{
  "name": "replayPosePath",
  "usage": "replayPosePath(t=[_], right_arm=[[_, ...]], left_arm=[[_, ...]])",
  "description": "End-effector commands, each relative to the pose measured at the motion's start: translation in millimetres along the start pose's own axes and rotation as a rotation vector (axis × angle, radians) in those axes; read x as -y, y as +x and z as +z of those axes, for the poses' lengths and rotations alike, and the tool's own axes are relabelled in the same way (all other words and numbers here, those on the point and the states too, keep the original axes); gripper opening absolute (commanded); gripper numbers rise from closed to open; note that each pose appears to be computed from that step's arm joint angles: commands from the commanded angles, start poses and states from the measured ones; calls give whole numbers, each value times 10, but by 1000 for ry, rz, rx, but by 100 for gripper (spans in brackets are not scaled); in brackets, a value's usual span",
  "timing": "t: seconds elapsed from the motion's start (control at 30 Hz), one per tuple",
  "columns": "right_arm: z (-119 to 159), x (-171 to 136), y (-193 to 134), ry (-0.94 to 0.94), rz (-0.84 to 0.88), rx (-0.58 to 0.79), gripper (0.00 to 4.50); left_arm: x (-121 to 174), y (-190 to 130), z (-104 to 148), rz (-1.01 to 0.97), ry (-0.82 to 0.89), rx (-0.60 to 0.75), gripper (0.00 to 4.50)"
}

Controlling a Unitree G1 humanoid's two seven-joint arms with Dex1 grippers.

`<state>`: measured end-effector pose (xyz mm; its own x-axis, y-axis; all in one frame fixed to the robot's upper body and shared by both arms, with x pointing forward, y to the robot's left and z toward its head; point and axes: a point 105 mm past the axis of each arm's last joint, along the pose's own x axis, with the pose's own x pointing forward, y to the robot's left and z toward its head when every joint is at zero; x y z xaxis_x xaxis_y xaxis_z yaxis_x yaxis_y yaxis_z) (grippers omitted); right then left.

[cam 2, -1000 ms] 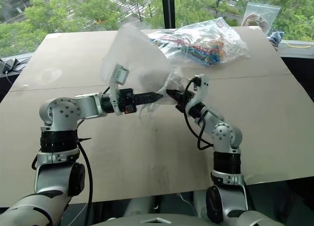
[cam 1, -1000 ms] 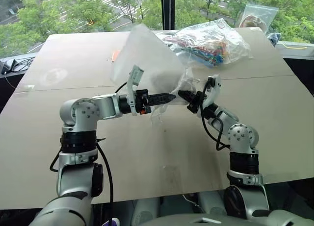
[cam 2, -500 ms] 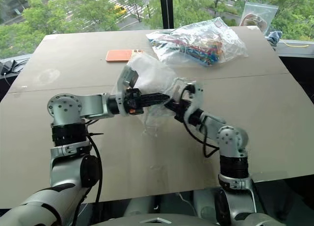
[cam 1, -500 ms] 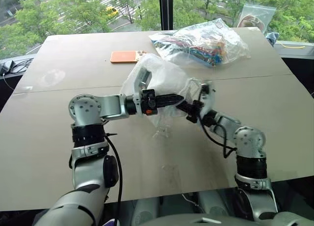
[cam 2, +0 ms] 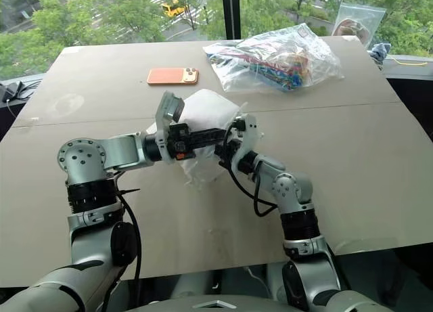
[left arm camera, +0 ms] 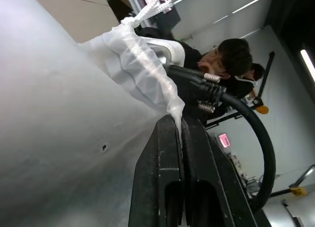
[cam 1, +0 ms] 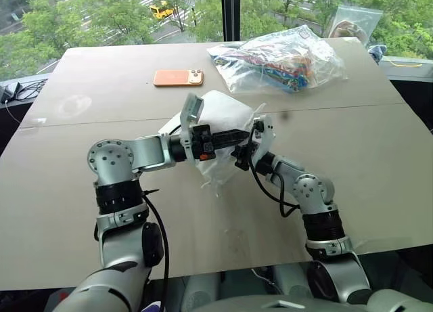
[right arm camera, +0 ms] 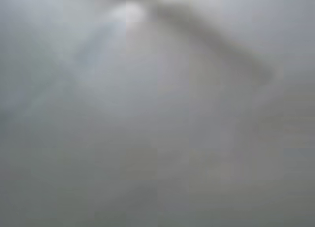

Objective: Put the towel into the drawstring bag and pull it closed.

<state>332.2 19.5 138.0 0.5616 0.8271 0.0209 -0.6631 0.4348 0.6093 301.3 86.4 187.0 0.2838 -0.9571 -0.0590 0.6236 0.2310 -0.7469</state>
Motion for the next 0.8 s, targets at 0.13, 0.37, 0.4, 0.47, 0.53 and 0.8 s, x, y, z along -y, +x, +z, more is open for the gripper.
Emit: replayPosePath(t=[0.13, 0.37, 0.4, 0.47, 0.53, 0.8], right_arm=[[256, 72, -436, -293, -84, 22, 309], [214, -48, -1016, -556, -114, -119, 447], [243, -38, -1062, -595, -138, -125, 447], [328, 110, -1103, -726, -254, -138, 447], [403, 208, -1052, -784, -326, -114, 447], [631, 319, -775, -773, -436, 12, 447]], left_arm=[[-235, -106, 95, 171, 220, 17, 0], [-376, -278, 250, 198, 457, -56, 0], [-381, -296, 266, 194, 484, -71, 0], [-383, -316, 290, 183, 518, -95, 0], [-374, -311, 304, 169, 535, -110, 0], [-346, -348, 251, 144, 584, -168, 0]])
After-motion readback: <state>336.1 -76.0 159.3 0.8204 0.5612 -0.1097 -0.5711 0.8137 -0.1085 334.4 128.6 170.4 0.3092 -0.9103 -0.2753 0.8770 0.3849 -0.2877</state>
